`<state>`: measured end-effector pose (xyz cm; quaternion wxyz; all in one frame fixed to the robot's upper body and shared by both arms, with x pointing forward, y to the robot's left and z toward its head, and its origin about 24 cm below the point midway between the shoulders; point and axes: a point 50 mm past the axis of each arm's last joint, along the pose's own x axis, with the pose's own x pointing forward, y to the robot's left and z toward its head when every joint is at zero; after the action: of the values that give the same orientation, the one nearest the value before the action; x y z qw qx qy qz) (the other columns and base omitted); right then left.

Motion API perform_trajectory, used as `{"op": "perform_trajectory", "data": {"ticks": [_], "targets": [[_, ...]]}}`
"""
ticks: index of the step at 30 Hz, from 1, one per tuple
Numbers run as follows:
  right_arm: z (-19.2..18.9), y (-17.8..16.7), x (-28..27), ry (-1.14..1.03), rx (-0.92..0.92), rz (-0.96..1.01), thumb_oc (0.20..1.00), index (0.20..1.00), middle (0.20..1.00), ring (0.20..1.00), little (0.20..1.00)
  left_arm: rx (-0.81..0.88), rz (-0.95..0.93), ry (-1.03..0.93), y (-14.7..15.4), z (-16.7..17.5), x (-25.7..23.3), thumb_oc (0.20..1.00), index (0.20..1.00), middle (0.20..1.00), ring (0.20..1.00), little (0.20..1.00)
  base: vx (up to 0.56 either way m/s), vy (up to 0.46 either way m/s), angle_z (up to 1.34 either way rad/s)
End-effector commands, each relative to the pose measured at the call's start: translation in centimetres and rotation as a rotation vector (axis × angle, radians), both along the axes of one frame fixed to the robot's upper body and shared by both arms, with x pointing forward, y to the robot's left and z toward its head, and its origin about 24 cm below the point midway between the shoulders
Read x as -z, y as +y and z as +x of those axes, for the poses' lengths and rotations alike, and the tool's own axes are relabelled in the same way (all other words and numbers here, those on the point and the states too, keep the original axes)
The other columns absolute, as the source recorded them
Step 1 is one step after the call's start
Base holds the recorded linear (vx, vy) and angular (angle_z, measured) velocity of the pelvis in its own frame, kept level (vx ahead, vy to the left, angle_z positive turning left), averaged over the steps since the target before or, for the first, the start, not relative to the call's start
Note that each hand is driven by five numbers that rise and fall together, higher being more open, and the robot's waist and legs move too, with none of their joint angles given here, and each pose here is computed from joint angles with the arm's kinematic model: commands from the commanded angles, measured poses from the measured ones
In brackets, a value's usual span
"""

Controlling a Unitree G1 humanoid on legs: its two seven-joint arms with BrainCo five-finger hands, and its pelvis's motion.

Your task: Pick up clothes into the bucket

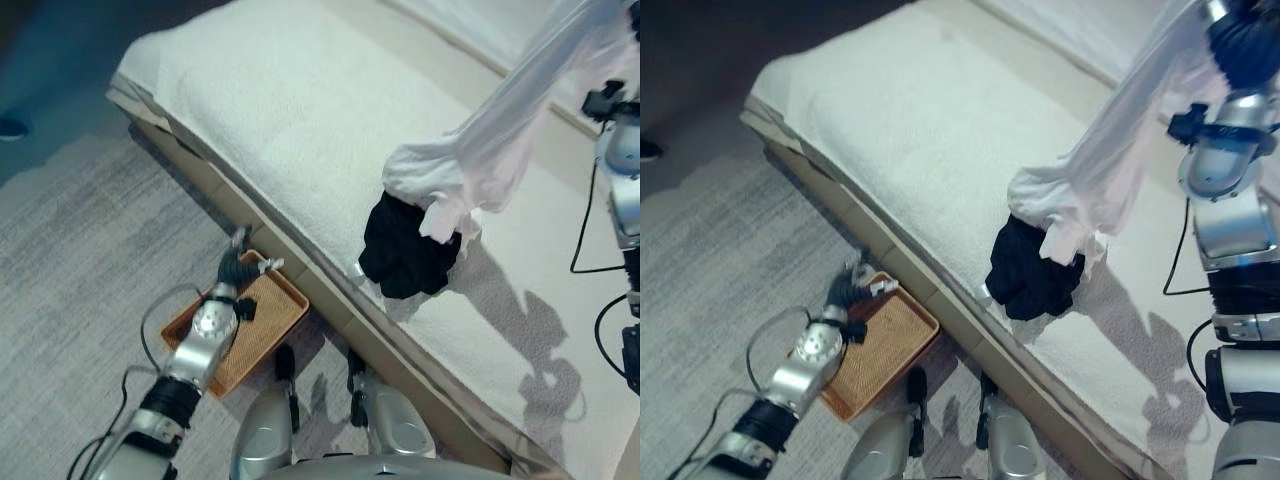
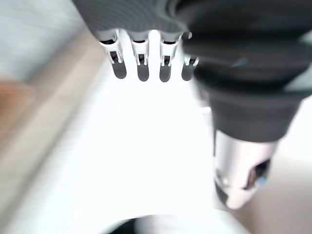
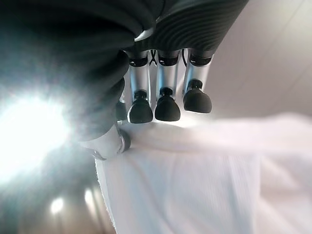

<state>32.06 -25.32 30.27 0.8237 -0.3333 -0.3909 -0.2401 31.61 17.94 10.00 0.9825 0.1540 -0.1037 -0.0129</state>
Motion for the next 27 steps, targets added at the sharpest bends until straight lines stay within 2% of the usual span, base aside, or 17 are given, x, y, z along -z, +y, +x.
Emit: {"op": "perform_trajectory", "data": {"ticks": [1, 7, 13, 22, 23, 27], "targets": [[0.1, 1.7, -0.7, 0.032, -0.145, -0.05, 0.2, 0.2, 0.2, 0.2, 0.2, 0.09, 0.035, -0.045, -1.7, 0.0, -0.5, 1.0, 1.0, 1.0, 1.0, 1.0, 0.1, -0.021, -0.04], [0.7, 4.9, 0.6, 0.174, -0.361, -0.094, 0.2, 0.2, 0.2, 0.2, 0.2, 0.203, 0.143, -0.074, -4.8, 1.6, -2.2, 1.0, 1.0, 1.0, 1.0, 1.0, 0.1, -0.017, -0.08], [-0.2, 7.6, 0.4, 0.175, -0.539, -0.104, 0.2, 0.2, 0.2, 0.2, 0.2, 0.251, 0.231, -0.042, -6.9, 2.8, -2.0, 1.0, 1.0, 1.0, 1.0, 1.0, 0.07, 0.0, -0.09], [-2.4, 10.8, 0.5, 0.183, -0.817, -0.106, 0.2, 0.2, 0.2, 0.2, 0.2, 0.322, 0.203, 0.102, -9.3, 3.3, 0.3, 1.0, 1.0, 1.0, 1.0, 1.0, 0.02, -0.001, -0.02], [-2.7, 11.4, 1.0, 0.215, -0.9, -0.081, 0.2, 0.2, 0.2, 0.2, 0.2, 0.376, 0.186, 0.134, -10.3, 3.2, 0.6, 1.0, 1.0, 1.0, 1.0, 1.0, 0.0, 0.0, 0.0], [-3.1, 11.9, 1.5, 0.263, -0.985, -0.058, 0.2, 0.2, 0.2, 0.2, 0.2, 0.457, 0.149, 0.144, -12.1, 2.9, 0.1, 1.0, 1.0, 1.0, 1.0, 1.0, 0.0, 0.0, 0.0]]}}
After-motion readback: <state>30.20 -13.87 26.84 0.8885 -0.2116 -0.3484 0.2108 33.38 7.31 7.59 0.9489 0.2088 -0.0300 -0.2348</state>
